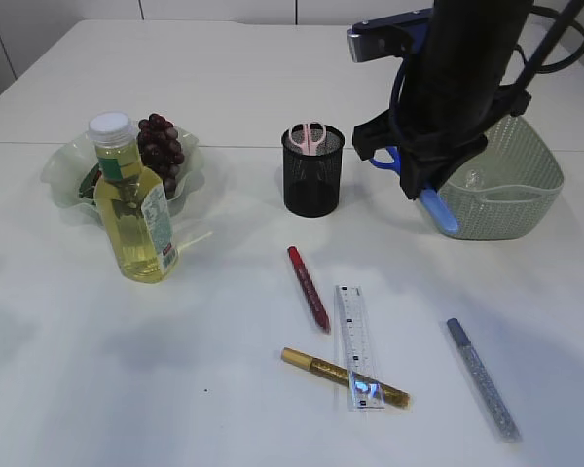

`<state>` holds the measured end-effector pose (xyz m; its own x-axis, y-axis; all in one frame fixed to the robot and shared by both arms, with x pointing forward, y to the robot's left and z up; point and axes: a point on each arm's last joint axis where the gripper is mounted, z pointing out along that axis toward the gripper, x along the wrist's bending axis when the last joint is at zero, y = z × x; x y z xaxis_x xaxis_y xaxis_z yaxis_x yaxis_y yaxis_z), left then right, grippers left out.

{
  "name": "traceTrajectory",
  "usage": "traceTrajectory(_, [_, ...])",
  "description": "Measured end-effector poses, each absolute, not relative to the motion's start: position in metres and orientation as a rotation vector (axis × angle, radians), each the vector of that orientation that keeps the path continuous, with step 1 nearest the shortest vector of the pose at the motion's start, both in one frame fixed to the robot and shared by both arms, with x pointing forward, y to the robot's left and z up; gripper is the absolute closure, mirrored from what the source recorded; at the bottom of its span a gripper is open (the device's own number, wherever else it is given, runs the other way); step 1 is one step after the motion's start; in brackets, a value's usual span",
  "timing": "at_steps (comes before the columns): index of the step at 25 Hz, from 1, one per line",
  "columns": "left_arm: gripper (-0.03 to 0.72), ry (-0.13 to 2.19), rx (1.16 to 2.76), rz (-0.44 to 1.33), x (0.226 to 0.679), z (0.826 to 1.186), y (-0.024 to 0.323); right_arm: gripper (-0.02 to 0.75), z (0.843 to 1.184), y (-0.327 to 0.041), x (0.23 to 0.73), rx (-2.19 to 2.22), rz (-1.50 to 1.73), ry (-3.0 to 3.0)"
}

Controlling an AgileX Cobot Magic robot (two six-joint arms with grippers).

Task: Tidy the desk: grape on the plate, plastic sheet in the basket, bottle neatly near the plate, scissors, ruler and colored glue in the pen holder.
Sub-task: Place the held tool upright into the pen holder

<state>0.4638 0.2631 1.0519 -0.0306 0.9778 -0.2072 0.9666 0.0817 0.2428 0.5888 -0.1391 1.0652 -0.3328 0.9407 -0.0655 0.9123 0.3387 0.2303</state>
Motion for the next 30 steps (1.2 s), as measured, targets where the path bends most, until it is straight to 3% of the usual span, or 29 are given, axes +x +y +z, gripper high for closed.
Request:
traceTrajectory(7, [0.316, 2.049, 1.933, 0.048, 0.464, 1.052, 0.263, 0.573, 1.074, -0.161, 0.591, 1.739, 0.287, 2.362])
traceTrajectory(21, [0.316, 2.051, 1.929, 0.035, 0.463, 1.052, 0.262, 0.573, 1.089, -0.198, 0.641, 1.715, 0.954, 2.123])
traceTrajectory(30, [0.316, 2.053, 1.924, 0.018, 0.463, 1.052, 0.261, 0.573, 1.046, -0.192, 0.684, 1.574, 1.411, 2.145])
